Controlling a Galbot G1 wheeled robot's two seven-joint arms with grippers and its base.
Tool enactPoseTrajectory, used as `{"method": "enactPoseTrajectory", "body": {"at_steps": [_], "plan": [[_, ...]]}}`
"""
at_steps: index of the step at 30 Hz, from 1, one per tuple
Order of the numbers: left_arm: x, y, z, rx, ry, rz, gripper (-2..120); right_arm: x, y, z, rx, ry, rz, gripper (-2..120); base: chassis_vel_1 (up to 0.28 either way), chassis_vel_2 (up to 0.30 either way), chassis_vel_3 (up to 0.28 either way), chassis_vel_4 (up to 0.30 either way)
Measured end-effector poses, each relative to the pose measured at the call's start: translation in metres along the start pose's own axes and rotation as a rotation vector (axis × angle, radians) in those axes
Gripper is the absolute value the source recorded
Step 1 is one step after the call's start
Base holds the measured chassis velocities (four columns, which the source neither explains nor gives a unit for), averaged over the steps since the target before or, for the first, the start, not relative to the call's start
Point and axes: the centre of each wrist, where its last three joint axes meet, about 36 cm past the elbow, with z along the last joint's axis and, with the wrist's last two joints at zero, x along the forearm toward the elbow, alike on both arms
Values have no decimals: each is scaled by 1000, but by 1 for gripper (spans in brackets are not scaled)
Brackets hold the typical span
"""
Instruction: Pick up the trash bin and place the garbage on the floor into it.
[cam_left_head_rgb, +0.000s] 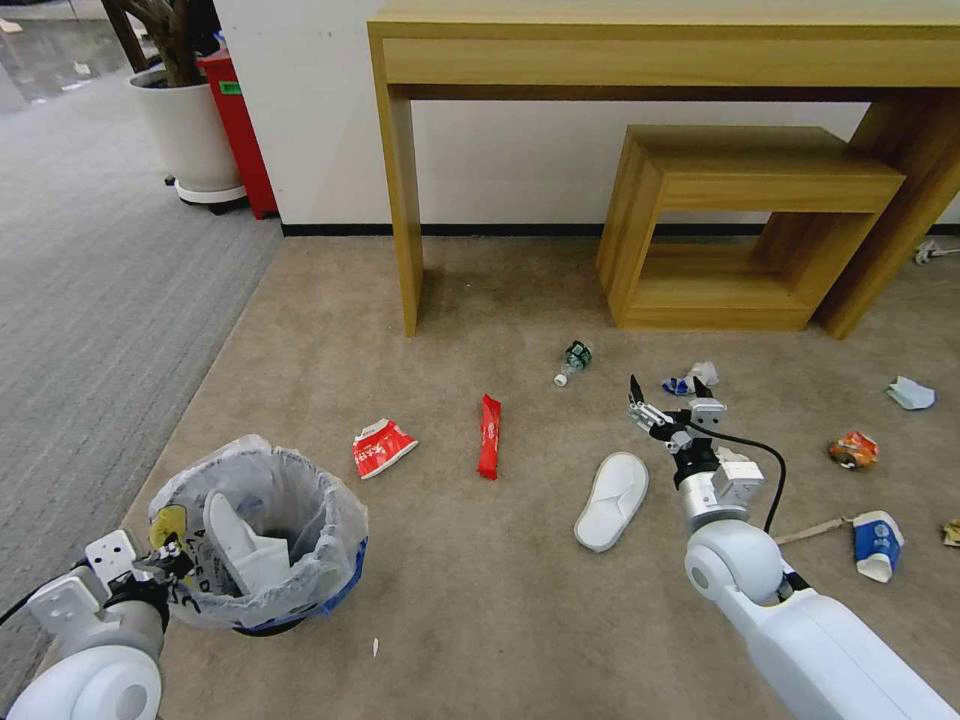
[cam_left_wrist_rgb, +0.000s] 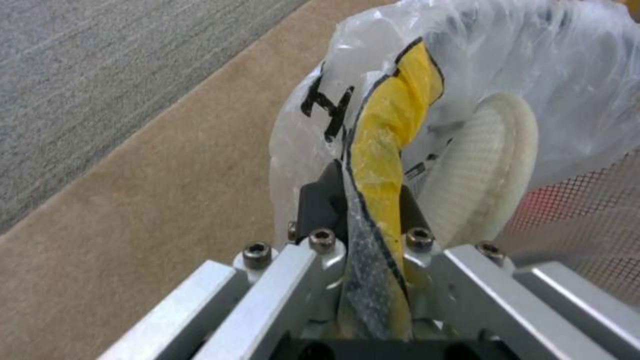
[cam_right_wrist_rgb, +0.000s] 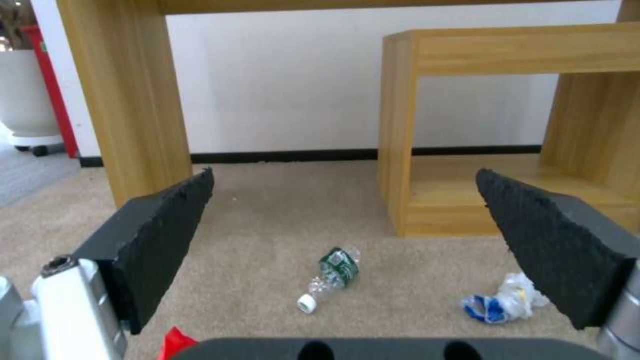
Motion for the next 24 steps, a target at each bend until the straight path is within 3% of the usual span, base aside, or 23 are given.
{"method": "enactPoseTrajectory", "body": {"at_steps": [24], "plan": [[4,-1,2,-3,-5,2,3,6,11,1,-37,-4,-28,100,-26,32,27,-27]]}}
